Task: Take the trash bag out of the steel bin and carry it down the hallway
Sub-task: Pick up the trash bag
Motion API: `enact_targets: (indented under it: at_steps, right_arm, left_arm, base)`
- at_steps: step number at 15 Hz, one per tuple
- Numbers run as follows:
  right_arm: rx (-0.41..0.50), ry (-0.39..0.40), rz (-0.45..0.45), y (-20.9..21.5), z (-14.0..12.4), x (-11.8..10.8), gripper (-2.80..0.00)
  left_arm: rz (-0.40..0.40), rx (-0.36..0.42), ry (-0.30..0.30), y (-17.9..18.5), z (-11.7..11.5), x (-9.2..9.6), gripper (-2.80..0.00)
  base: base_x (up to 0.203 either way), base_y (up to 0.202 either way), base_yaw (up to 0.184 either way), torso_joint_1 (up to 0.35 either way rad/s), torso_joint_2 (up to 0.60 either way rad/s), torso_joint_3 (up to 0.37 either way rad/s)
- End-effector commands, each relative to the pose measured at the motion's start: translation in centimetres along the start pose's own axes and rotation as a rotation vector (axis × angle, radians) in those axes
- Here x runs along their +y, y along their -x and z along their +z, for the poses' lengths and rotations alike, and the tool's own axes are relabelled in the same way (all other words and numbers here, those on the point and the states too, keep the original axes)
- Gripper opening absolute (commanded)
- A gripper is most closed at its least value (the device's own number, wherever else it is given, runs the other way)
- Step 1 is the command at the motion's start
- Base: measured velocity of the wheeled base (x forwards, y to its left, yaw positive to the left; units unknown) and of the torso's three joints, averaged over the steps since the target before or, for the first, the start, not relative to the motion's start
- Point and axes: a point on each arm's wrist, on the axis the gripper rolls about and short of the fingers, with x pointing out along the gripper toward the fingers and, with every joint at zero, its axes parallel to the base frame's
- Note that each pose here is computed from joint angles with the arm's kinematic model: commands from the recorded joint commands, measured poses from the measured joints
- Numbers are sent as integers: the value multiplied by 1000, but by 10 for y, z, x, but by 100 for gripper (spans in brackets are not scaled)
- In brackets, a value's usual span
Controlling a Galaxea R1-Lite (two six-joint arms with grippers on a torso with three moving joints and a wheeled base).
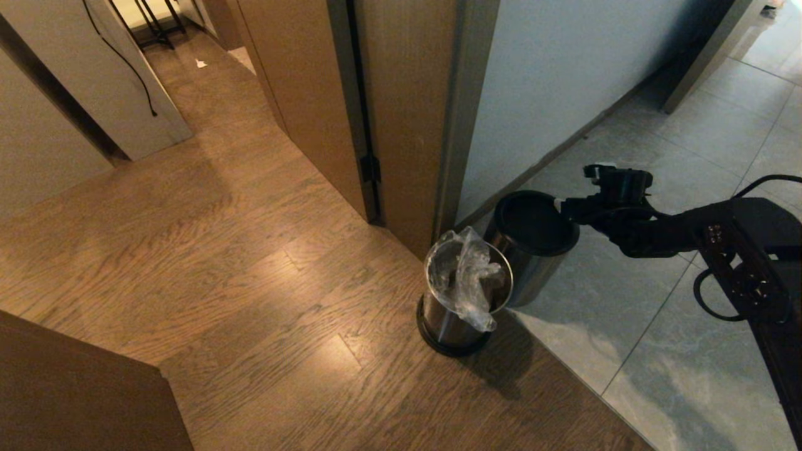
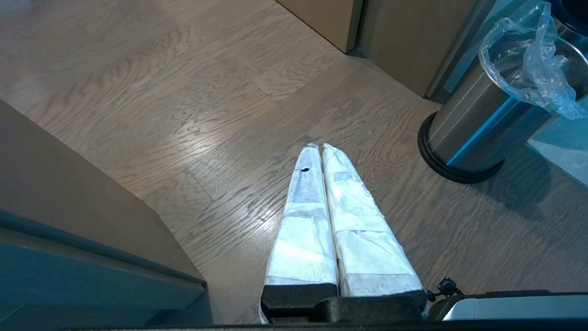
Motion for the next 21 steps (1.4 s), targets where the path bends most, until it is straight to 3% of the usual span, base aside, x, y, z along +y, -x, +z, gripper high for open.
enact_targets:
  at_steps: [1, 4, 8, 12, 15, 18, 21]
  right_arm:
    - [12, -3, -2, 18, 14, -4, -280]
    - [68, 3, 18, 46, 32, -3, -280]
    - [193, 28, 183, 97, 55, 14, -280]
    - [335, 98, 342, 155, 47, 65, -280]
    - [433, 214, 467, 194, 24, 104, -280]
    - [477, 324, 590, 229, 4, 139, -280]
    - [467, 362, 667, 246, 0, 166, -280]
  left_arm:
    - [1, 0, 0, 0, 0, 0, -280]
    - [0, 0, 0, 0, 0, 0, -280]
    - [0, 0, 0, 0, 0, 0, -280]
    - [0, 0, 0, 0, 0, 0, -280]
    - [2, 0, 0, 0, 0, 0, -280]
    - [0, 0, 0, 0, 0, 0, -280]
    - [0, 0, 0, 0, 0, 0, -280]
  base:
    - [0, 0, 0, 0, 0, 0]
    - [0, 0, 0, 0, 0, 0]
    - [0, 0, 0, 0, 0, 0]
    - [0, 0, 0, 0, 0, 0]
    - [0, 0, 0, 0, 0, 0]
    - [0, 0, 0, 0, 0, 0]
    - [0, 0, 0, 0, 0, 0]
